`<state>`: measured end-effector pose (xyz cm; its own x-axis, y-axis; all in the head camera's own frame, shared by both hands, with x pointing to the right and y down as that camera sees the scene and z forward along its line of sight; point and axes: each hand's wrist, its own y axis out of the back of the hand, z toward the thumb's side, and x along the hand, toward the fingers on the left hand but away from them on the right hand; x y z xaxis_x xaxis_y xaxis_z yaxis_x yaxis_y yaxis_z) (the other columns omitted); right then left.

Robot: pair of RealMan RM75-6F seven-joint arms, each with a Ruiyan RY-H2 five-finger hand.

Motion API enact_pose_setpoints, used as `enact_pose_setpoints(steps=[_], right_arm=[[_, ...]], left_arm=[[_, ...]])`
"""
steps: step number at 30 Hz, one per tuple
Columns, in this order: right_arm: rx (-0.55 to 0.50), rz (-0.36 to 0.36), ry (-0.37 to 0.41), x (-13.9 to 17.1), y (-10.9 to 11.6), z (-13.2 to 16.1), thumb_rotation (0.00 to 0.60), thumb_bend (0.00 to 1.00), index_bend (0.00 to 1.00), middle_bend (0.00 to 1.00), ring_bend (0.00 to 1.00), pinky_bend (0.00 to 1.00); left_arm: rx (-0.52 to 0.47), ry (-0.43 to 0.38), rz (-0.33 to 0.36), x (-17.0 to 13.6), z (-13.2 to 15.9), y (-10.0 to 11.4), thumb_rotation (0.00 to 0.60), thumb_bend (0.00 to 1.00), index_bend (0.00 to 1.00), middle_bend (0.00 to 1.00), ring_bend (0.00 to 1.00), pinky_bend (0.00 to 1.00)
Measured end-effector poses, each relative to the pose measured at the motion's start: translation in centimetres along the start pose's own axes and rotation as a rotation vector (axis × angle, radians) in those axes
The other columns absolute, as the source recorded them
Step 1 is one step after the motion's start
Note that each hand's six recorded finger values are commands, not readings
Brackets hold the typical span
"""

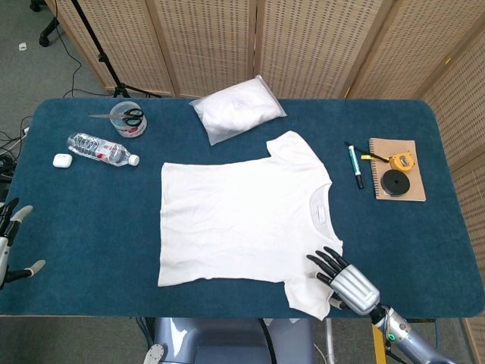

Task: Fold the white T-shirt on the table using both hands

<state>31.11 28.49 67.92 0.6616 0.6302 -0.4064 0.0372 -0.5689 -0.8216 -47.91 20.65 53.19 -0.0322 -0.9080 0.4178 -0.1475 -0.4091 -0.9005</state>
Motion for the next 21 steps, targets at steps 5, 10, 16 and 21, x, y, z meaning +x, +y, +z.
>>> enact_pose_setpoints(steps=[5,10,16,21], right_arm=[[-0.026,-0.013,0.000,-0.6,-0.1,0.4,0.600,0.19,0.31,0.10,0.00,0.00],[-0.046,-0.036,-0.015,-1.1,0.2,0.3,0.600,0.24,0.32,0.10,0.00,0.00],[-0.058,-0.024,-0.019,-1.1,-0.1,0.3,0.600,0.39,0.36,0.10,0.00,0.00],[-0.076,-0.026,-0.019,-1.1,-0.1,0.4,0.600,0.45,0.44,0.10,0.00,0.00]], left_arm=[[0.000,0.001,0.000,0.0,0.0,0.0,0.600,0.00,0.00,0.00,0.00,0.00],[-0.002,0.004,-0.001,0.1,-0.1,0.0,0.600,0.00,0.00,0.00,0.00,0.00],[-0.003,0.005,-0.004,0.1,-0.1,0.0,0.600,0.00,0.00,0.00,0.00,0.00],[-0.001,0.004,-0.007,0.1,0.0,-0.1,0.600,0.00,0.00,0.00,0.00,0.00]])
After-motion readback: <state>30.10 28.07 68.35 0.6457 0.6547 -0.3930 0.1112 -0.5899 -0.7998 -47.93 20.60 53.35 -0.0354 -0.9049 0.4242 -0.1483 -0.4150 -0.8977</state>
